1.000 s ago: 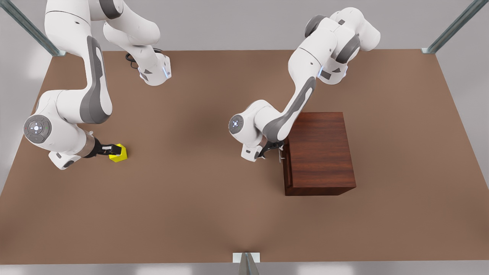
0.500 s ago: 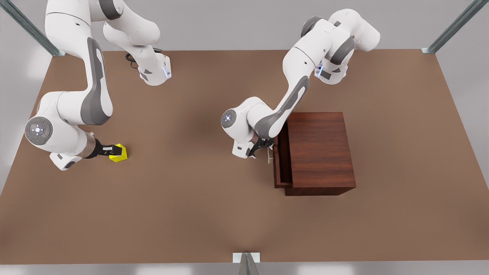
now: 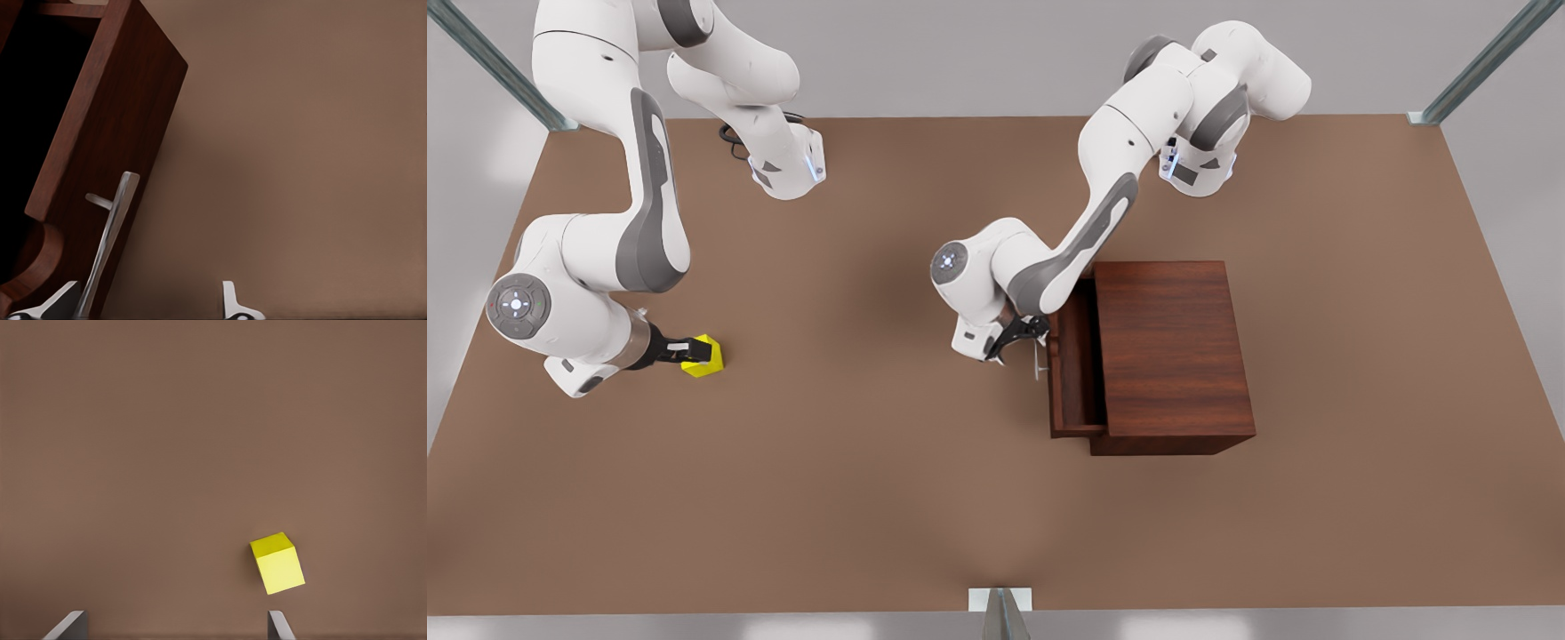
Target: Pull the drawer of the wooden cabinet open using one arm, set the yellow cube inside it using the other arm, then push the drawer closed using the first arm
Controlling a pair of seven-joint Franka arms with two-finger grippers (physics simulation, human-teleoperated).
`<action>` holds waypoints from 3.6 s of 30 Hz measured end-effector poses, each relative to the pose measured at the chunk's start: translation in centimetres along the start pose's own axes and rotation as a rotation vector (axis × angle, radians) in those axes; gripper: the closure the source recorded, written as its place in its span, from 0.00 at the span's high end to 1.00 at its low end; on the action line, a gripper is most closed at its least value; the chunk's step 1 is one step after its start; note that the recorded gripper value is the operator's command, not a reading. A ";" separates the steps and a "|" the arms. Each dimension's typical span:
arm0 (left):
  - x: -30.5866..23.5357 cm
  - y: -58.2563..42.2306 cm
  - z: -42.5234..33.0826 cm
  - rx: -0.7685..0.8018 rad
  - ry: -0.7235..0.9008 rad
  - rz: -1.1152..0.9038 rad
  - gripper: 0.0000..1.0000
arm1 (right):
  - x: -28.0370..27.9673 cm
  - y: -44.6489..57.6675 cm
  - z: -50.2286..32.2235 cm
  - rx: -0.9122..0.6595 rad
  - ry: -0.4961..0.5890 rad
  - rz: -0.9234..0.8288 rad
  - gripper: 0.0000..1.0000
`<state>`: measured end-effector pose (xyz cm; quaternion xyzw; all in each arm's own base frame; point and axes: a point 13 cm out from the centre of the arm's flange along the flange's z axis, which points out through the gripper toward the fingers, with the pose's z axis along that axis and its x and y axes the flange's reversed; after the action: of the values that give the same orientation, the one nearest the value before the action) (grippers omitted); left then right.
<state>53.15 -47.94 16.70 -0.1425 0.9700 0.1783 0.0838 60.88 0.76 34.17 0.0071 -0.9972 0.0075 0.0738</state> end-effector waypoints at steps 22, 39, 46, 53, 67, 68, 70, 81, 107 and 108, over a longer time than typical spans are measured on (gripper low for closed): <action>2.7 3.8 -22.8 0.211 0.041 -0.013 1.00 | -0.4 -0.1 -0.2 -0.004 -0.006 0.004 1.00; -19.3 44.2 -12.3 0.356 0.395 -0.299 1.00 | 8.6 0.4 13.8 -0.078 0.085 0.388 1.00; -22.8 41.2 -11.4 0.405 0.379 -0.093 1.00 | 5.7 -5.4 15.6 -0.156 -0.061 0.772 1.00; -22.3 41.4 -11.2 0.402 0.383 0.043 1.00 | 3.9 -7.6 17.8 -0.193 -0.104 0.995 1.00; -21.9 41.9 -10.8 0.396 0.368 0.187 1.00 | 7.0 -10.5 25.2 -0.141 -0.034 1.214 1.00; -21.9 42.0 -10.7 0.395 0.367 0.193 1.00 | 7.0 -10.5 25.4 -0.140 -0.035 1.222 1.00; -21.8 42.0 -10.6 0.394 0.367 0.206 1.00 | 7.0 -10.4 25.9 -0.136 -0.032 1.232 1.00; -22.0 42.6 -10.1 0.372 0.354 0.249 1.00 | 7.9 -11.1 28.9 -0.097 -0.005 1.276 1.00; -21.7 42.0 -10.4 0.371 0.342 0.304 1.00 | 6.0 -12.4 30.9 -0.075 -0.052 1.279 0.89; -21.7 42.0 -10.4 0.371 0.341 0.306 1.00 | 6.1 -12.2 31.0 -0.075 -0.051 1.276 0.81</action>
<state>59.63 -8.83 44.48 -0.0049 0.9963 -0.0182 -0.0836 50.51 -12.04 4.55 -0.5905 -0.8063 0.0151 0.0312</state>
